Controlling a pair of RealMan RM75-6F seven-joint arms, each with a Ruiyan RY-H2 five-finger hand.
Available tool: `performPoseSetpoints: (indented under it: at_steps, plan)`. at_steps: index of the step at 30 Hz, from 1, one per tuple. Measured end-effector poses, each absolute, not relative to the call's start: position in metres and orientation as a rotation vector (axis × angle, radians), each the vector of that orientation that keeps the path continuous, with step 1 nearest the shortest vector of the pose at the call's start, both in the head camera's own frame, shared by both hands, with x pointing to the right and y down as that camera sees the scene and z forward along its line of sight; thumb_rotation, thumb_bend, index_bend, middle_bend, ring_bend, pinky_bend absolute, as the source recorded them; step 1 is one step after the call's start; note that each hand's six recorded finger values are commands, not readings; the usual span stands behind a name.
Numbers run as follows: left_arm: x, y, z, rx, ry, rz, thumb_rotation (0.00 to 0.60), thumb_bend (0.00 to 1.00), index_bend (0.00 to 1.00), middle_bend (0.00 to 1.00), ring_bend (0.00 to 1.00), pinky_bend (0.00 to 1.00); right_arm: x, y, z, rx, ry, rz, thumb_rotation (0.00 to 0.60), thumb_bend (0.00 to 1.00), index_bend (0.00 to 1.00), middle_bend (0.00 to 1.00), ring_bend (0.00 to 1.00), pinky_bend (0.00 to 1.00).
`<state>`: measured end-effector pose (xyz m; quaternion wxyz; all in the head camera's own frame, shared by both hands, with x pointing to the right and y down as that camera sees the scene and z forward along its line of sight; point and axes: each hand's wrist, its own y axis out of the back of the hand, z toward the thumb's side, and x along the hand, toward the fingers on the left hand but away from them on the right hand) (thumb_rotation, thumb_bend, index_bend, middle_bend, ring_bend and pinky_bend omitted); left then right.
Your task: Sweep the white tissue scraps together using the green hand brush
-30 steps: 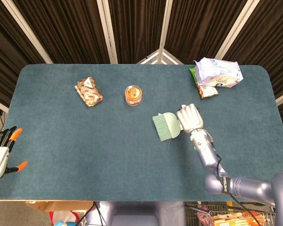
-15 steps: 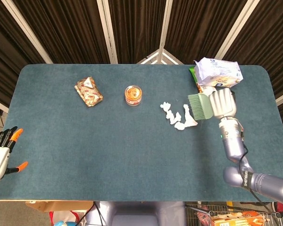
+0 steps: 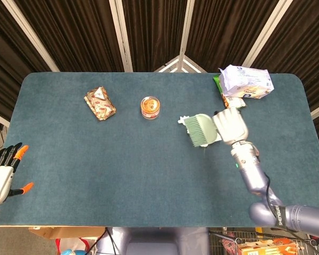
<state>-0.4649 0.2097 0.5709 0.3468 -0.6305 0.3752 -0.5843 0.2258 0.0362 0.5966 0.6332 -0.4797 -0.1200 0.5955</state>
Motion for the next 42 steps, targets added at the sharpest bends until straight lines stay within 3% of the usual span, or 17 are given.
performPoseSetpoints:
  at_steps: [14, 24, 34, 42]
  plan:
    - [-0.47, 0.209, 0.573, -1.64, 0.981, -1.541, 0.6, 0.0, 0.0, 0.0, 0.0, 0.0, 0.213, 0.036, 0.659, -1.108, -0.182, 1.409, 0.6, 0.6, 0.67, 1.0, 1.0, 0.97]
    - [-0.471, 0.208, 0.575, -1.645, 0.984, -1.554, 0.6, 0.0, 0.0, 0.0, 0.0, 0.0, 0.253, 0.016, 0.683, -0.98, -0.108, 1.52, 0.6, 0.6, 0.67, 1.0, 1.0, 0.97]
    - [-0.47, 0.208, 0.572, -1.644, 0.989, -1.543, 0.6, 0.0, 0.0, 0.0, 0.0, 0.0, 0.308, -0.004, 0.658, -0.826, -0.134, 1.62, 0.6, 0.6, 0.67, 1.0, 1.0, 0.97]
    - [-0.468, 0.208, 0.57, -1.642, 0.991, -1.529, 0.6, 0.0, 0.0, 0.0, 0.0, 0.0, 0.322, -0.002, 0.632, -0.812, -0.169, 1.615, 0.6, 0.6, 0.67, 1.0, 1.0, 0.97]
